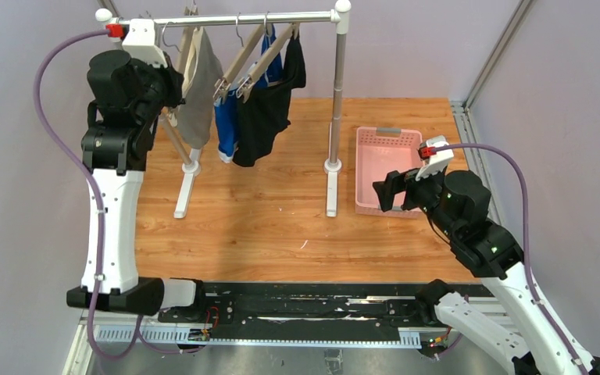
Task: Remove the underwear clipped to the hanger
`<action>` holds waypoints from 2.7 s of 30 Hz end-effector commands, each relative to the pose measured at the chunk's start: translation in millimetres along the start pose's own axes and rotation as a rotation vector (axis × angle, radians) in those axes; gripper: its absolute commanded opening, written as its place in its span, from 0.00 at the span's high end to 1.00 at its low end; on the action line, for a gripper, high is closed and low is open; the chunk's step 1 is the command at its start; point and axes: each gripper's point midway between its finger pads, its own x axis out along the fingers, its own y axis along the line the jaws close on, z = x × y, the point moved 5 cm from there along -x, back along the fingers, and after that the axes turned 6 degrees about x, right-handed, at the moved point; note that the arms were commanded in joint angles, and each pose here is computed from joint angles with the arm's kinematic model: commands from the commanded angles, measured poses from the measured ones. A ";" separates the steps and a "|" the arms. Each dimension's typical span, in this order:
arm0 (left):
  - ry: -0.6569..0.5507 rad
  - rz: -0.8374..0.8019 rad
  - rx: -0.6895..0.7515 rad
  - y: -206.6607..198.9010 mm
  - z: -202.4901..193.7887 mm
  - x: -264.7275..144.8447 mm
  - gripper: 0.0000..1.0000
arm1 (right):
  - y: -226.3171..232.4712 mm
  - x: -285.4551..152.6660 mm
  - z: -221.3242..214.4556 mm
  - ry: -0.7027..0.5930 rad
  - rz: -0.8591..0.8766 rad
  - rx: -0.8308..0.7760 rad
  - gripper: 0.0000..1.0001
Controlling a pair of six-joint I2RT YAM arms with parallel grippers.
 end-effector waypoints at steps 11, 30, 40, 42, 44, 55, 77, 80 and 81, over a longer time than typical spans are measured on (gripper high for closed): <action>0.154 -0.065 -0.036 -14.9 -90.5 -89.8 1.00 | -1.0 30.7 -2.9 0.002 -0.031 -0.035 0.01; 0.570 -0.753 -0.183 -105.8 -212.2 -186.2 1.00 | 27.9 63.4 10.5 0.036 0.247 -0.188 0.01; 0.262 -1.048 -0.147 -128.0 -160.4 -183.5 1.00 | 61.6 42.4 21.7 -0.008 0.849 -0.118 0.01; 0.234 -1.115 -0.129 -131.4 -152.5 -182.1 1.00 | 67.6 39.4 27.8 -0.016 0.915 -0.124 0.01; 0.212 -1.173 -0.110 -134.3 -147.2 -180.3 1.00 | 73.7 37.4 36.6 -0.033 0.980 -0.121 0.01; 0.122 -1.343 -0.021 -143.7 -135.5 -171.8 1.00 | 94.8 40.7 69.5 -0.050 1.205 -0.045 0.01; 0.120 -1.283 -0.037 -143.9 -134.0 -157.6 1.00 | 118.6 58.4 43.4 0.063 1.248 0.011 0.18; 0.113 -1.277 -0.055 -144.8 -133.7 -154.7 1.00 | 118.9 60.0 42.4 0.069 1.248 0.014 0.25; 0.114 -1.277 -0.057 -145.0 -134.3 -154.3 1.00 | 119.2 59.9 42.2 0.071 1.249 0.014 0.30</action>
